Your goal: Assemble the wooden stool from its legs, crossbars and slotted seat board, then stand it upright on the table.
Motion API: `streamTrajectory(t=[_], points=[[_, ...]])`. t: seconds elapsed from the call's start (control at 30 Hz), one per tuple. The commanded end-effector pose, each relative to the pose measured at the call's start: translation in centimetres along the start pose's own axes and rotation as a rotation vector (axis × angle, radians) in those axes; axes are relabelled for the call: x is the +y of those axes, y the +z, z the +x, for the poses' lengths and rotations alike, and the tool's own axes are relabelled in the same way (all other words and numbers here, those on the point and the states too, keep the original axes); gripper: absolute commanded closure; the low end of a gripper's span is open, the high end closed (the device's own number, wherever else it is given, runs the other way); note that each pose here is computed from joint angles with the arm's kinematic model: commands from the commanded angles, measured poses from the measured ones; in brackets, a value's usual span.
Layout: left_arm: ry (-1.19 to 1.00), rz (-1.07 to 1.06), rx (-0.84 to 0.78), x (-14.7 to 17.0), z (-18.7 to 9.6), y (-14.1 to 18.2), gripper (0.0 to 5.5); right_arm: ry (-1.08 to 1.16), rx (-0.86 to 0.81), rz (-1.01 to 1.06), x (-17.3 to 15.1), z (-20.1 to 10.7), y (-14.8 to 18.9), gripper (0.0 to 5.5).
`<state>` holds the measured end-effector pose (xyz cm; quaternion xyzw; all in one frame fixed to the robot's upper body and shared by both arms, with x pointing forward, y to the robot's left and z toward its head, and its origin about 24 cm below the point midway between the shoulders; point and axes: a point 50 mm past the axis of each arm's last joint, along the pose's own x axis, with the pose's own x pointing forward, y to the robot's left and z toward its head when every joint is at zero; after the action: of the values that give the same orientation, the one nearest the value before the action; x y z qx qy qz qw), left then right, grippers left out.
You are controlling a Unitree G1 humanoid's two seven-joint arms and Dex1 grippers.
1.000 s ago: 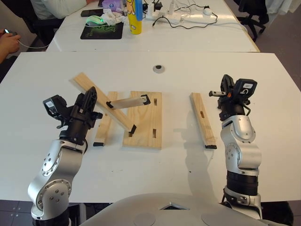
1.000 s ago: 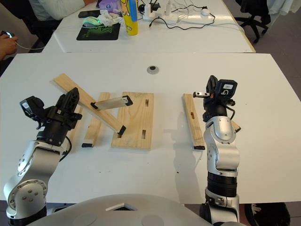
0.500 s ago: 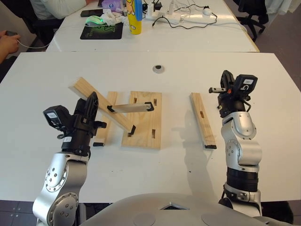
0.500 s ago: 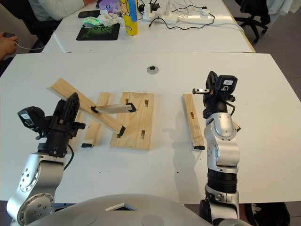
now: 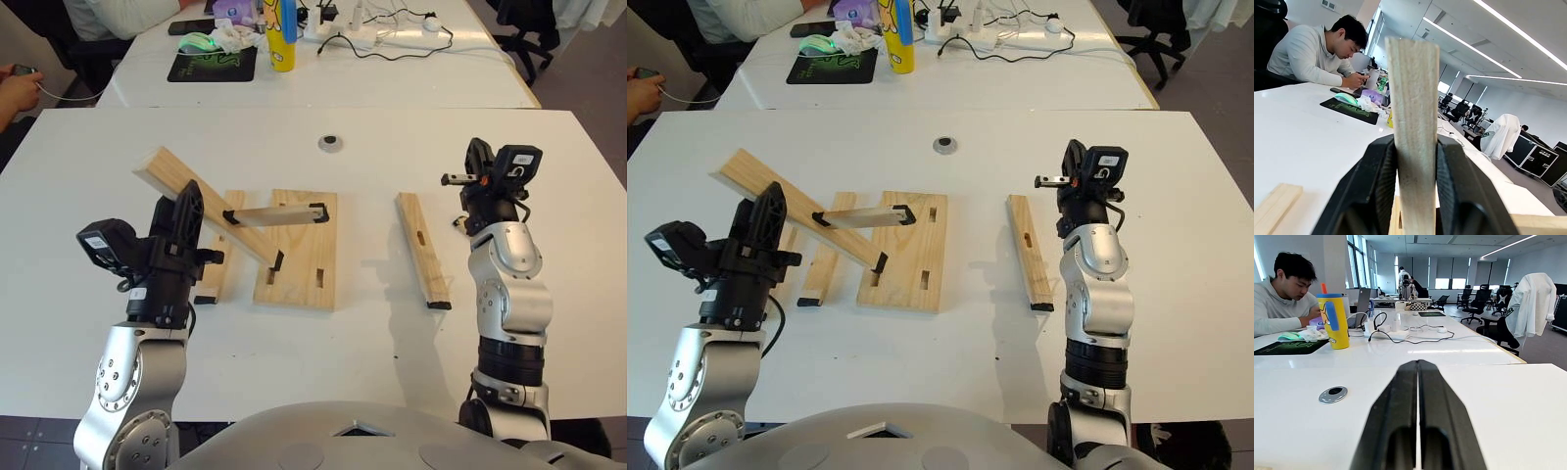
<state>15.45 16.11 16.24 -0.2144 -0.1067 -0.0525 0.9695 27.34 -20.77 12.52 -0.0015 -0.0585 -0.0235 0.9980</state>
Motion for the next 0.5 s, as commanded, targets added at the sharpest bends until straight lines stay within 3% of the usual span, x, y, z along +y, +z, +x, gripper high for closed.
streamTrajectory(t=[0.03, 0.5], points=[[-0.003, 0.036, 0.014, -0.1, -0.2, 0.1, 4.45, 0.000, -0.018, -0.010, -0.1, 0.3, 0.4, 5.50], [0.004, 0.125, 0.108, 1.0, -1.6, -2.2, 4.45, 0.000, -0.022, -0.015, -0.3, 0.4, 0.5, 5.50]])
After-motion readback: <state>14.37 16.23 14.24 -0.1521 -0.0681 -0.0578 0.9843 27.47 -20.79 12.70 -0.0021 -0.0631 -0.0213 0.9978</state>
